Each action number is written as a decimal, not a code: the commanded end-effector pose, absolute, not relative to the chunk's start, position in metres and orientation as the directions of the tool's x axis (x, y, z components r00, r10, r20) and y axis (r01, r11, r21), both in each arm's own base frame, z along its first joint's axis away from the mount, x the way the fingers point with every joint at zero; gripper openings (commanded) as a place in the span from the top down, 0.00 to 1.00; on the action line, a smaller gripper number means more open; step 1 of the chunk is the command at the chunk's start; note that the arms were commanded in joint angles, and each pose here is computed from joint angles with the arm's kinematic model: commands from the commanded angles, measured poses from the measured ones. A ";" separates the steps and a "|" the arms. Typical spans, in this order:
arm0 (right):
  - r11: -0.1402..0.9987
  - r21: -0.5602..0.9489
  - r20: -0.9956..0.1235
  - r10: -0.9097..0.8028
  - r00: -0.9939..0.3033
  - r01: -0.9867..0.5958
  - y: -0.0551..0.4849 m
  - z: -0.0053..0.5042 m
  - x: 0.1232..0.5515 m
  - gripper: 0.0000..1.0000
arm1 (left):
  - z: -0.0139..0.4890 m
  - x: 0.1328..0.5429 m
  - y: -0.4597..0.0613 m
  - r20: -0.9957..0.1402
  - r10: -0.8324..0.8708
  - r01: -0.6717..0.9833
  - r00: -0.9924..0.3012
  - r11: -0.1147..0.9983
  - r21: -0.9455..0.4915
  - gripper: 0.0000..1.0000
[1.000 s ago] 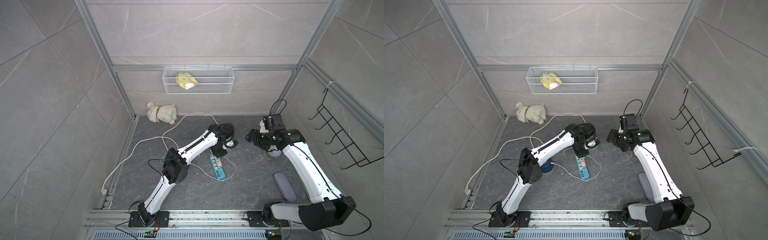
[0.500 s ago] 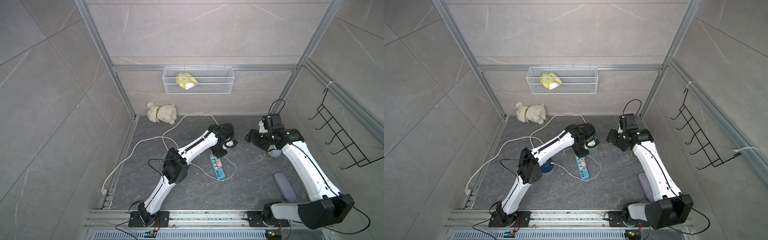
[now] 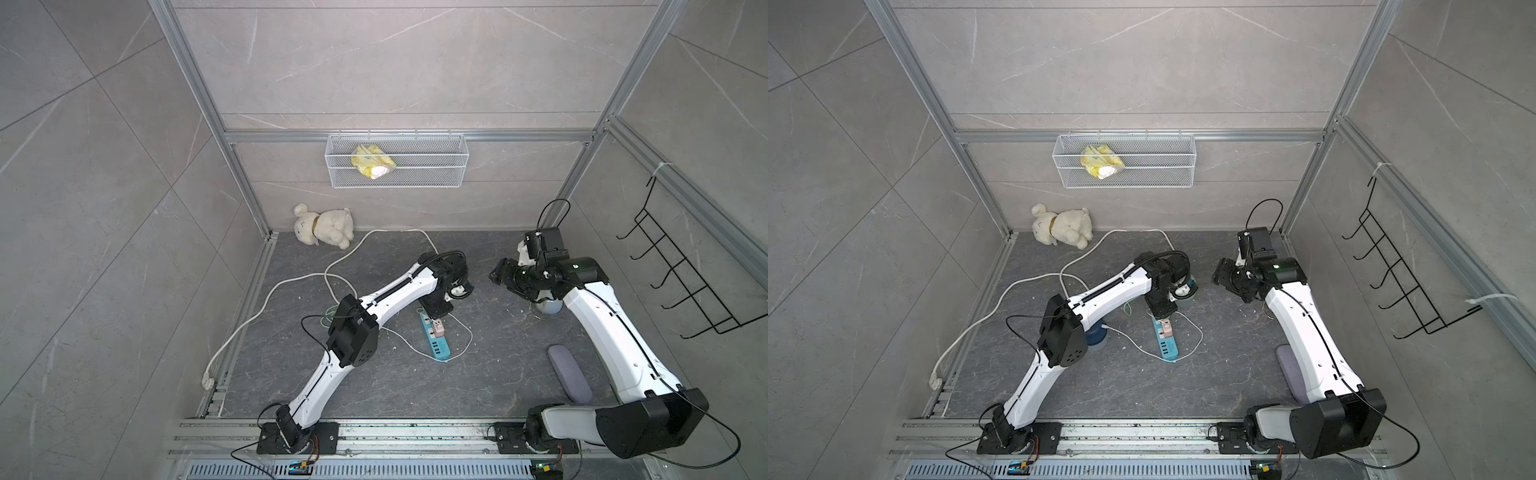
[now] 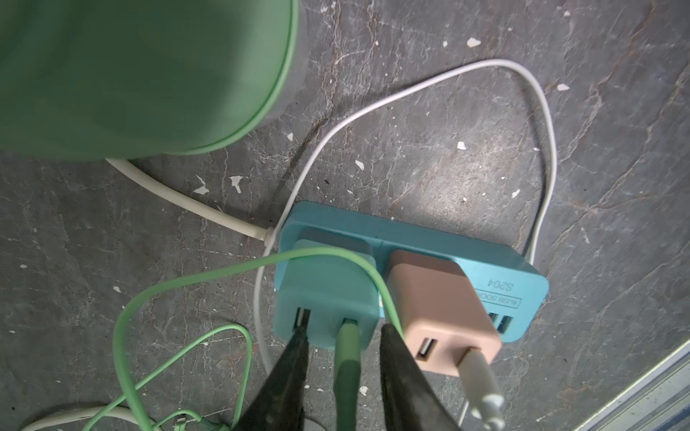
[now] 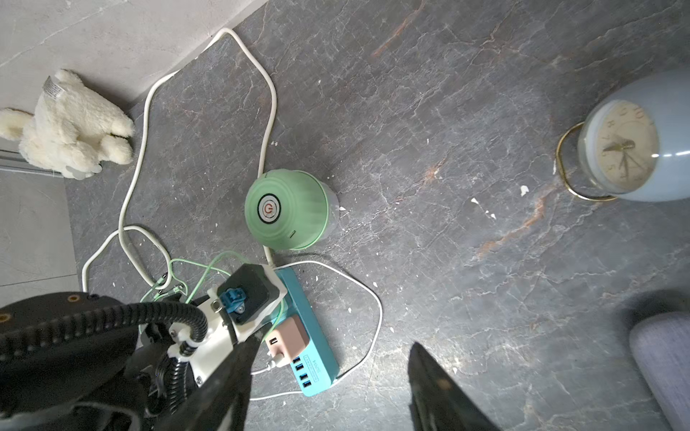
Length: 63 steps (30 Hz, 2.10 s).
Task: Charge the cordless meat grinders
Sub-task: Insert the charging cable into the plug, then pick up the charging cable from the center of the board.
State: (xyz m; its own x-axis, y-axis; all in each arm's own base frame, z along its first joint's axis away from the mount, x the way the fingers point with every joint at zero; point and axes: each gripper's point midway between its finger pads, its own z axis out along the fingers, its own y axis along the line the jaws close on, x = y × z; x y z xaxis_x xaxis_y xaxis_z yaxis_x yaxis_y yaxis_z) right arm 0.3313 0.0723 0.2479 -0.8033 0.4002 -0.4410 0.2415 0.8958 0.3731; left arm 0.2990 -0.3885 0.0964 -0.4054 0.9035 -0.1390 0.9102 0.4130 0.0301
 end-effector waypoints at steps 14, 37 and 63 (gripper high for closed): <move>0.899 0.383 -0.490 0.393 -0.778 0.213 0.071 0.267 0.335 0.32 | 0.194 0.301 -0.405 -0.427 0.826 0.910 -0.368 0.413 0.014 0.49; 0.933 0.346 -0.499 0.271 -0.823 0.098 0.088 0.254 0.363 0.33 | 0.139 0.259 -0.090 -0.218 -0.626 -0.585 -0.748 0.778 -0.229 0.43; 0.942 0.320 -0.524 0.267 -0.809 0.103 0.080 0.274 0.352 0.33 | 0.013 0.330 -0.067 -0.117 -0.669 -0.621 -0.734 0.731 -0.282 0.73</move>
